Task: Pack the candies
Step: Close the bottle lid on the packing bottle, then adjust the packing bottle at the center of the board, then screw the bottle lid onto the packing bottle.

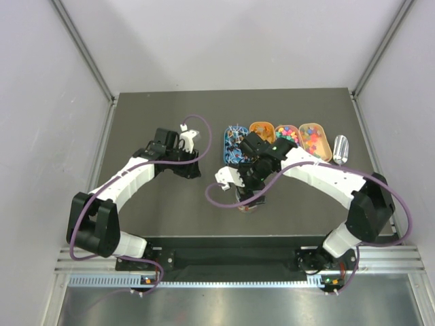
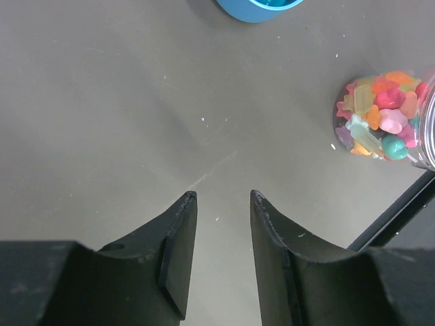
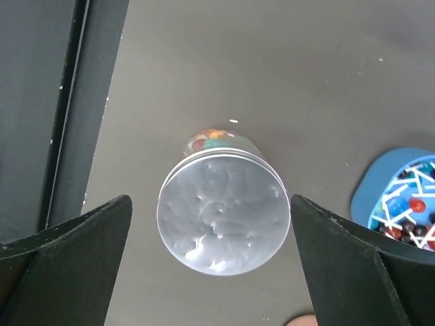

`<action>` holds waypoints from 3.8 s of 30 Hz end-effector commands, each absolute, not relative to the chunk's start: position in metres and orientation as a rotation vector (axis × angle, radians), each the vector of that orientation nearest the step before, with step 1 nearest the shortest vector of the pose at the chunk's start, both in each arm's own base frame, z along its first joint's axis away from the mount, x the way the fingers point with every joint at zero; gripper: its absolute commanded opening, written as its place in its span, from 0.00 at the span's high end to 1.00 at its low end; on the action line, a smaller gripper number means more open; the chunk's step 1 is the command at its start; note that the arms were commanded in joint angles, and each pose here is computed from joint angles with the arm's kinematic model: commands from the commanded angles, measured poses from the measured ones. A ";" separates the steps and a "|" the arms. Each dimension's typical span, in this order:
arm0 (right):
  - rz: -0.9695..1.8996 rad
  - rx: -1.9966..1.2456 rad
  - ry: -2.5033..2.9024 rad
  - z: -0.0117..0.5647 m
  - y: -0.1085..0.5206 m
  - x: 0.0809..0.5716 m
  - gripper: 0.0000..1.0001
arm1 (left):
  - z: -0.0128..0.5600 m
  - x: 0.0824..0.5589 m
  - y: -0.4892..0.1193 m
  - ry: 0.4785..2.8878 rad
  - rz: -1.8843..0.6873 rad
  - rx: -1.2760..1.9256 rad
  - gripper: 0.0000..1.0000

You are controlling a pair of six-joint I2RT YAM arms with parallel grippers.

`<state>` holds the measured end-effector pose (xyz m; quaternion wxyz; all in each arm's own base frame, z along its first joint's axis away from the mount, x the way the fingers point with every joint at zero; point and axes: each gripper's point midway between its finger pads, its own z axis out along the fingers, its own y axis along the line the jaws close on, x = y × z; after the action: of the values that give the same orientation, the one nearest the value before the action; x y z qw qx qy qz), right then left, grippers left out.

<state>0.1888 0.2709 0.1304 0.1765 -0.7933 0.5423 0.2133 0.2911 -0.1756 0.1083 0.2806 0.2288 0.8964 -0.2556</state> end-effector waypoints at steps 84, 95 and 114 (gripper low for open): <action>0.235 -1.542 1.626 0.215 0.214 0.253 0.09 | 0.153 0.240 -0.198 1.828 -0.725 1.289 0.48; 0.247 -1.559 1.499 0.189 0.190 0.217 0.00 | 0.102 0.207 -0.247 1.541 -0.918 1.571 0.24; 0.421 -1.639 1.490 0.165 0.184 0.217 0.00 | 0.027 0.220 -0.353 1.482 -0.927 1.414 0.23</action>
<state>0.2158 0.1793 0.1557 0.4210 -0.6411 0.6264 0.1392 0.2062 -0.3357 0.0223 0.3779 0.5871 0.6065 -0.3802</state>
